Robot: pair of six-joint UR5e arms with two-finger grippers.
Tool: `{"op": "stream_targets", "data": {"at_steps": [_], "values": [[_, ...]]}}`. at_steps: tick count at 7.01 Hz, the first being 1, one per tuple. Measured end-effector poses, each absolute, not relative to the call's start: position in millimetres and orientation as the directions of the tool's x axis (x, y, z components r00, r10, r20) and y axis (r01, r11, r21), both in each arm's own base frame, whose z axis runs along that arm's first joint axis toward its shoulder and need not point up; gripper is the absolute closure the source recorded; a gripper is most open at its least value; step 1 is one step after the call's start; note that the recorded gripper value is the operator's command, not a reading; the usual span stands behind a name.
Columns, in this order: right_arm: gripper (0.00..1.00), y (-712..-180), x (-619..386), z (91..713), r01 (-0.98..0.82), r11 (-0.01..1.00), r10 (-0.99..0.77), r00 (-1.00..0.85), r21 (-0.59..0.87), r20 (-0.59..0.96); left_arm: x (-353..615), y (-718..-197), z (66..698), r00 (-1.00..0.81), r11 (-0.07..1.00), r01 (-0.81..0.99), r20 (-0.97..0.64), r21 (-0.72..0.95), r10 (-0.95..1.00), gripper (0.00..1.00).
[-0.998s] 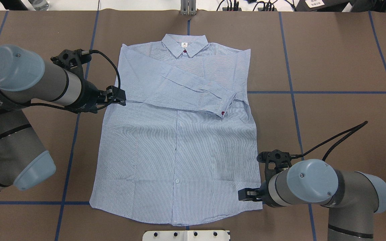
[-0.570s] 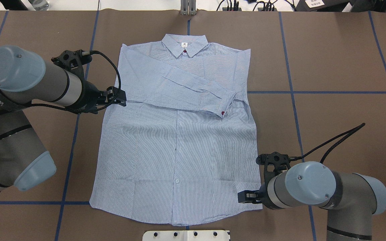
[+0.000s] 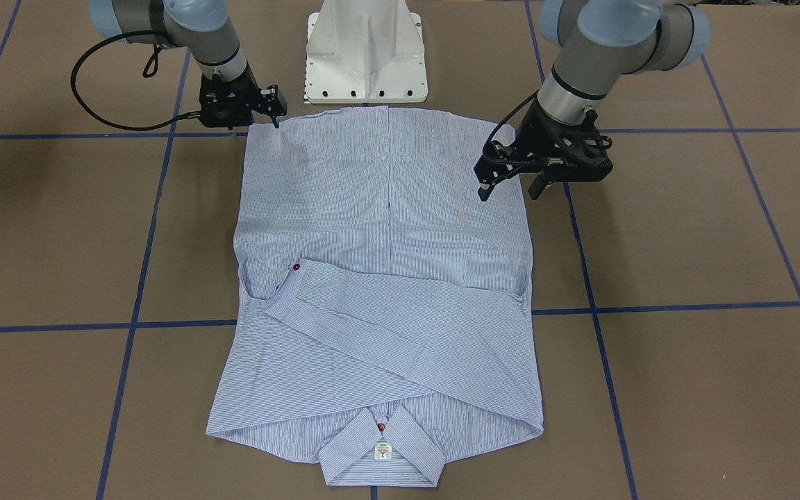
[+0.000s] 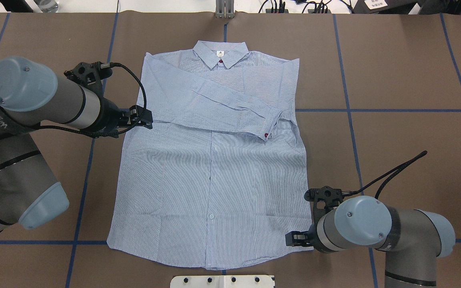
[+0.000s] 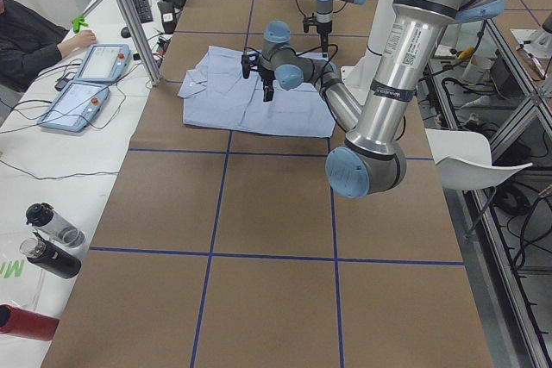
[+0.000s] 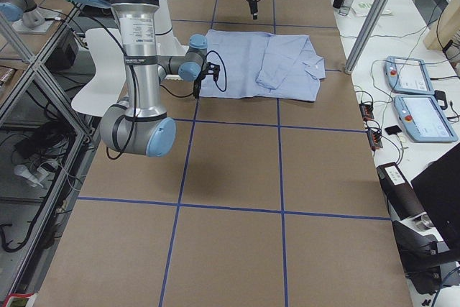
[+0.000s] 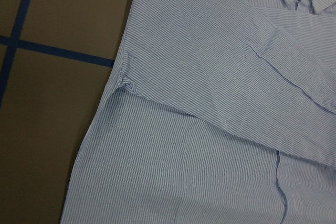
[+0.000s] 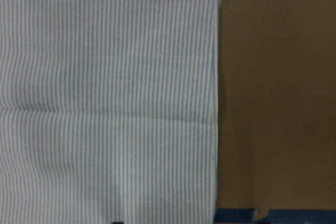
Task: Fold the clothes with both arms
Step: 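Move the left gripper to the shirt side while the right gripper reaches the hem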
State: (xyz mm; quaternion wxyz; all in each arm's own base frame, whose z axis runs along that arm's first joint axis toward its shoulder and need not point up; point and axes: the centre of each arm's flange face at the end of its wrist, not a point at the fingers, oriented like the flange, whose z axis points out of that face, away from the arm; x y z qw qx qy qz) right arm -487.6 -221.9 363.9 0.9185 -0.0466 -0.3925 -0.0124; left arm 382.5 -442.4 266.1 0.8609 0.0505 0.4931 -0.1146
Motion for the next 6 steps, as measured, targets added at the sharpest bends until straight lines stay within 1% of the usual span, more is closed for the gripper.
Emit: {"op": "stream_targets", "data": {"at_steps": [2,5,6], "values": [[0.41,-218.4,-489.8,365.2,0.068,0.995,0.009,0.694,-0.078,0.720,383.5,-442.4,265.8,0.488,0.969,0.246,-0.861,-0.026,-0.147,0.01],[0.46,-215.2,-491.3,366.7,0.074,0.994,0.005,0.697,-0.079,0.718,383.6,-442.6,266.0,0.488,0.969,0.246,-0.860,-0.026,-0.147,0.01],[0.51,-215.1,-491.4,366.9,0.074,0.994,0.005,0.697,-0.079,0.717,383.6,-442.7,265.5,0.487,0.969,0.246,-0.861,-0.026,-0.147,0.01]]}}
